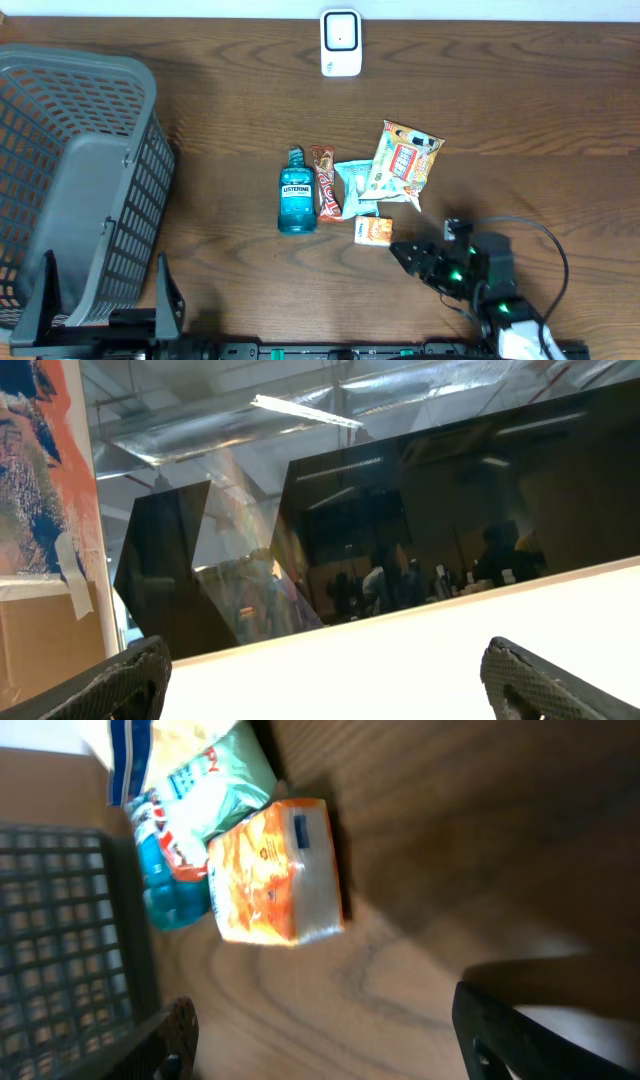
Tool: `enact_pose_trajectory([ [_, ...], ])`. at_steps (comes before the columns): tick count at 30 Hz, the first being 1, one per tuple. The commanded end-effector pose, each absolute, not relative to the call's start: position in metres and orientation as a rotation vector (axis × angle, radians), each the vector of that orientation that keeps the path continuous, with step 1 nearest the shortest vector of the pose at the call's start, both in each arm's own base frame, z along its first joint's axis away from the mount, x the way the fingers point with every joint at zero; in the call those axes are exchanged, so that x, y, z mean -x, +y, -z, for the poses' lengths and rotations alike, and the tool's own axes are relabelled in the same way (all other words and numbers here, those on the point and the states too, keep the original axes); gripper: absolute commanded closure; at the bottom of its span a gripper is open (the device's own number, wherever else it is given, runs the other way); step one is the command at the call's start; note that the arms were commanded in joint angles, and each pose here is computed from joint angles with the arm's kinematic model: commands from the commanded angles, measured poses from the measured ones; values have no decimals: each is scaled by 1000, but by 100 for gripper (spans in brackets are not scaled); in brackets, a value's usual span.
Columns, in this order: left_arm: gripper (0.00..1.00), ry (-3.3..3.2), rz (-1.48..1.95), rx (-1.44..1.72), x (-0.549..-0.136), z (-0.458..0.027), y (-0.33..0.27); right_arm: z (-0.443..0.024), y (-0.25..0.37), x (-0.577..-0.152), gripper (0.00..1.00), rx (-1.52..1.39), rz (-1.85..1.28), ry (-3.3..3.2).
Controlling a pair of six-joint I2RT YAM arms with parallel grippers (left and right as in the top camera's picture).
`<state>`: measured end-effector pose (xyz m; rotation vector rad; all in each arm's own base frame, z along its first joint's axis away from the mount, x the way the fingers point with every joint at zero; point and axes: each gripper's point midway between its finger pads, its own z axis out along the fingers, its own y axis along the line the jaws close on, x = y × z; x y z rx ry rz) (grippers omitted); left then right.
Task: Scan the item barcode
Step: 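Move the right gripper toward the orange packet on the table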
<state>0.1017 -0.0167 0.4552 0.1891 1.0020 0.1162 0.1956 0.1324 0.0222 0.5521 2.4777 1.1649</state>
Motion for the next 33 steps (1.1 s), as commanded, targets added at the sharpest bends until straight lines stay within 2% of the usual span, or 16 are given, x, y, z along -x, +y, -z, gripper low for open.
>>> enact_pose_trajectory([
  [1, 2, 1003, -134, -197, -104, -453, -17, -14, 128, -214, 23, -611, -968, 2518],
  [7, 2, 1003, -134, -197, -104, -453, -17, 7, 139, -227, 29, -648, -815, 2644],
  [16, 2, 1002, -134, -197, -103, -453, -17, 32, 147, -236, 58, -697, -750, 2777],
  [20, 2, 1002, -134, -197, -103, -453, -17, 31, 147, -240, 60, -697, -738, 2769],
  [25, 2, 1002, -134, -197, -103, -454, -17, 30, 148, -241, 53, -664, -740, 2770],
  [28, 2, 999, -134, -197, -103, -454, -17, 28, 152, -240, 53, -619, -762, 2775],
  [31, 2, 999, -134, -197, -103, -454, -17, 28, 154, -239, 60, -594, -762, 2779],
  [33, 2, 999, -134, -197, -103, -454, -17, 28, 155, -237, 69, -573, -775, 2788],
])
